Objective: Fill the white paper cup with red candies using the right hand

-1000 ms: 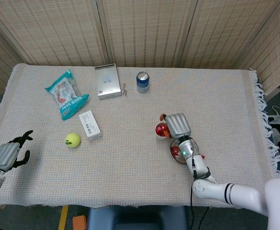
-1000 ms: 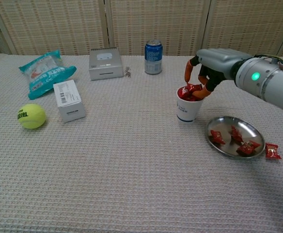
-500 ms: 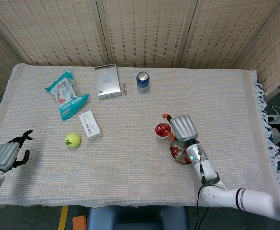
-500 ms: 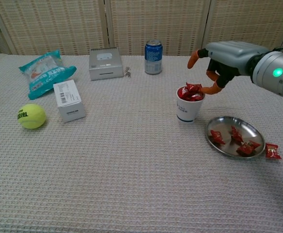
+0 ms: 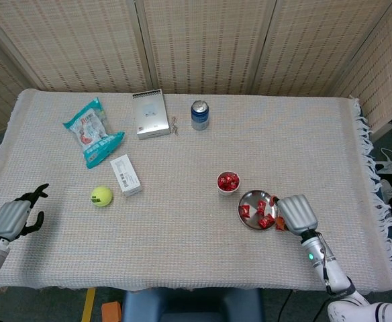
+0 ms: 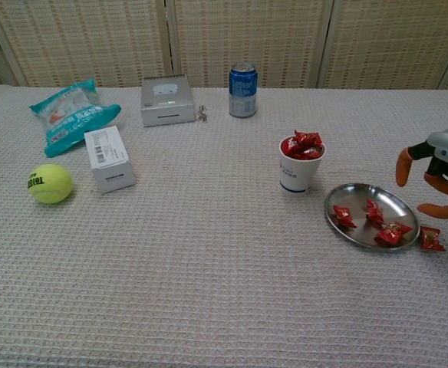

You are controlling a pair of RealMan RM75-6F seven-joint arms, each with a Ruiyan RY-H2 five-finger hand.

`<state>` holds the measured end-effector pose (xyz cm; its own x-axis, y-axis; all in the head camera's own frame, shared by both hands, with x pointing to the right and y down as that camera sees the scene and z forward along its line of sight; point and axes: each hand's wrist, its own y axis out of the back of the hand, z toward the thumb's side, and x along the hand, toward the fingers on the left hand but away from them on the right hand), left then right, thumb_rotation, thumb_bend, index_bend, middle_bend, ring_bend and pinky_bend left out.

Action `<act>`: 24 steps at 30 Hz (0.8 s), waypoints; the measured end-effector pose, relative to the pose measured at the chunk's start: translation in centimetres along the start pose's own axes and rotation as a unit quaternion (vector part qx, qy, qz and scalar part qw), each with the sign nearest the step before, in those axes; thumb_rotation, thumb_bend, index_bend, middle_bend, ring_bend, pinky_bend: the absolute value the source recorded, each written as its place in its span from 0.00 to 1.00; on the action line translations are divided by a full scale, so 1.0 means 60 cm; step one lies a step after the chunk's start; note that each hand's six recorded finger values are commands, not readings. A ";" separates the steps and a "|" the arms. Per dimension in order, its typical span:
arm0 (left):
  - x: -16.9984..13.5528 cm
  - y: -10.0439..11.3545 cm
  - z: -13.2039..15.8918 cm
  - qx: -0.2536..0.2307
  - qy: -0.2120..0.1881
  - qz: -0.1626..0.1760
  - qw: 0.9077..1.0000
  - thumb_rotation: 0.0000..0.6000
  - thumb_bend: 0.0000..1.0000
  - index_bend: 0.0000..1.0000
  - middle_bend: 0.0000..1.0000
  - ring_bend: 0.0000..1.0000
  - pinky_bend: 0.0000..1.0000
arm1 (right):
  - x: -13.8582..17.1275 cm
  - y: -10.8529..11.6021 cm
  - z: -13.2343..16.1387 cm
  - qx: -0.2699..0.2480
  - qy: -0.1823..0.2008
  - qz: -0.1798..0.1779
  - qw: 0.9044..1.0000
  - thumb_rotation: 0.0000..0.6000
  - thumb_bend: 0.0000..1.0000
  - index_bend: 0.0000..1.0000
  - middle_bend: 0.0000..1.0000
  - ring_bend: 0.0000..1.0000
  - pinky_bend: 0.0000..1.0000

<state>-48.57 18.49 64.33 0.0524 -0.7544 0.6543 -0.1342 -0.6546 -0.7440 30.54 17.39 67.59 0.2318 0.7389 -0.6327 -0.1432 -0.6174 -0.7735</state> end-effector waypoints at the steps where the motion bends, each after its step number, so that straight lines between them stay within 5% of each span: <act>1: 0.000 -0.001 0.001 0.001 0.000 0.000 1.000 1.00 0.61 0.00 0.21 0.19 0.33 | 0.004 -0.006 -0.007 0.001 -0.003 0.002 1.000 1.00 0.24 0.44 0.84 0.83 1.00; 10: 0.000 -0.002 0.001 0.002 0.000 -0.001 1.000 1.00 0.61 0.00 0.21 0.19 0.33 | 0.032 -0.058 -0.053 0.001 -0.028 0.036 0.999 1.00 0.24 0.41 0.84 0.83 1.00; 24: 0.001 -0.001 0.001 0.002 0.000 0.000 1.000 1.00 0.61 0.00 0.21 0.19 0.33 | 0.017 -0.089 -0.044 0.003 -0.024 0.051 0.998 1.00 0.24 0.39 0.84 0.83 1.00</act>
<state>-48.53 18.49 64.39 0.0516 -0.7540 0.6548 -0.1302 -0.6552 -0.7442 34.08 20.74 71.17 0.1692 0.6839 -0.7097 -0.1692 -0.6892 -0.7045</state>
